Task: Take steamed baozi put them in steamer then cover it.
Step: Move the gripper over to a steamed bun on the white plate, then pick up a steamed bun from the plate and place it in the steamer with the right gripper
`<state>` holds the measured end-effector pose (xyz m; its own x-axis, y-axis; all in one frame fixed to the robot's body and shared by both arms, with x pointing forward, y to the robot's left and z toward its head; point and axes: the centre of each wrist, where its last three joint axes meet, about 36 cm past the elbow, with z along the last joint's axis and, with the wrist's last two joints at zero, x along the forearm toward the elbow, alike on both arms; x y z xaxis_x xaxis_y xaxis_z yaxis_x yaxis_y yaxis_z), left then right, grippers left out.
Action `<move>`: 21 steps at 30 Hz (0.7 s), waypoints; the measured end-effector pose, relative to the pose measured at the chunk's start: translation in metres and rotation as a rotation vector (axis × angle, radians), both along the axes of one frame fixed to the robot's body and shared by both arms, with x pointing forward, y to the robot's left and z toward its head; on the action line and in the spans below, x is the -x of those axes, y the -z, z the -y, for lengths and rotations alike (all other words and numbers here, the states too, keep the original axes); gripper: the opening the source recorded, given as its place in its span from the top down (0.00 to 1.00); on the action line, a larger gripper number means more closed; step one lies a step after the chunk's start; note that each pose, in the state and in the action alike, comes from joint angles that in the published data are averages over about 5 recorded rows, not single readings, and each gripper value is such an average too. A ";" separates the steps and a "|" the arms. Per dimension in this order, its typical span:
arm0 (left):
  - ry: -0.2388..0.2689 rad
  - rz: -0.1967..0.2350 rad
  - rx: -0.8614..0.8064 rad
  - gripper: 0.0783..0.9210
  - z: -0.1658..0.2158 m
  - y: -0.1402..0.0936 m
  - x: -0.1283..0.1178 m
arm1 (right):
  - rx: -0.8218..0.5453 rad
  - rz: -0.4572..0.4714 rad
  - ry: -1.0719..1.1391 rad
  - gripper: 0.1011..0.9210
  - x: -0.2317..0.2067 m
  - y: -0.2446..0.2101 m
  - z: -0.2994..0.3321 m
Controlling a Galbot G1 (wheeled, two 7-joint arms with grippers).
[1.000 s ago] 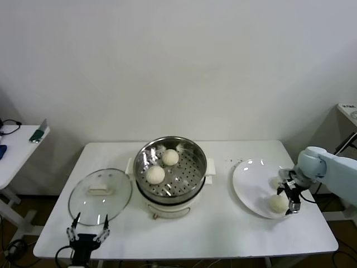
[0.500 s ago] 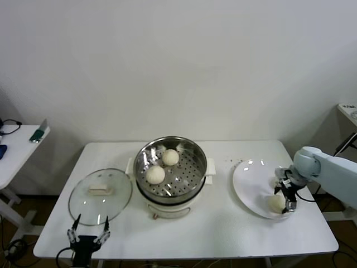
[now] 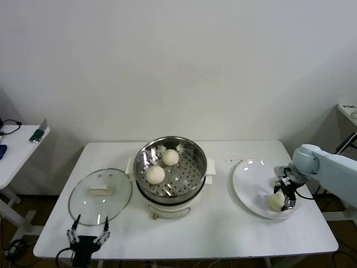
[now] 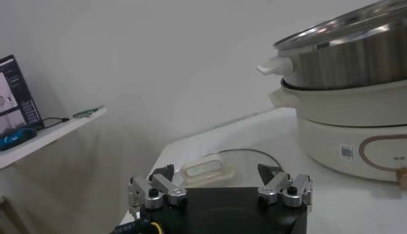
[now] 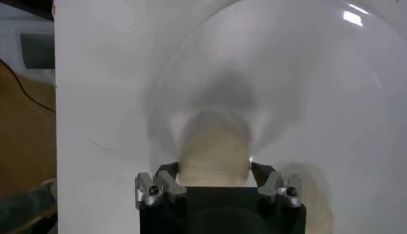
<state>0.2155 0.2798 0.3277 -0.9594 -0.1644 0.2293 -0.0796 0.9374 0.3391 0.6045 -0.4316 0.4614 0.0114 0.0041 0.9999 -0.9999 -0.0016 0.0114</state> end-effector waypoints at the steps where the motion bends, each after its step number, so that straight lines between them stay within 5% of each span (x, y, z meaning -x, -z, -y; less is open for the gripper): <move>1: 0.000 0.000 0.000 0.12 0.000 0.000 0.000 | 0.000 0.000 0.000 0.22 0.000 0.000 0.000; 21: 0.001 0.003 0.002 0.12 0.002 -0.001 0.000 | -0.042 0.044 -0.211 0.24 -0.027 -0.051 -0.040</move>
<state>0.2158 0.2775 0.3286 -0.9602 -0.1633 0.2265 -0.0800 0.9380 0.3374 0.6315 -0.3921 0.5126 -0.0293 -0.0395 0.9988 -0.9769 -0.2105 -0.0370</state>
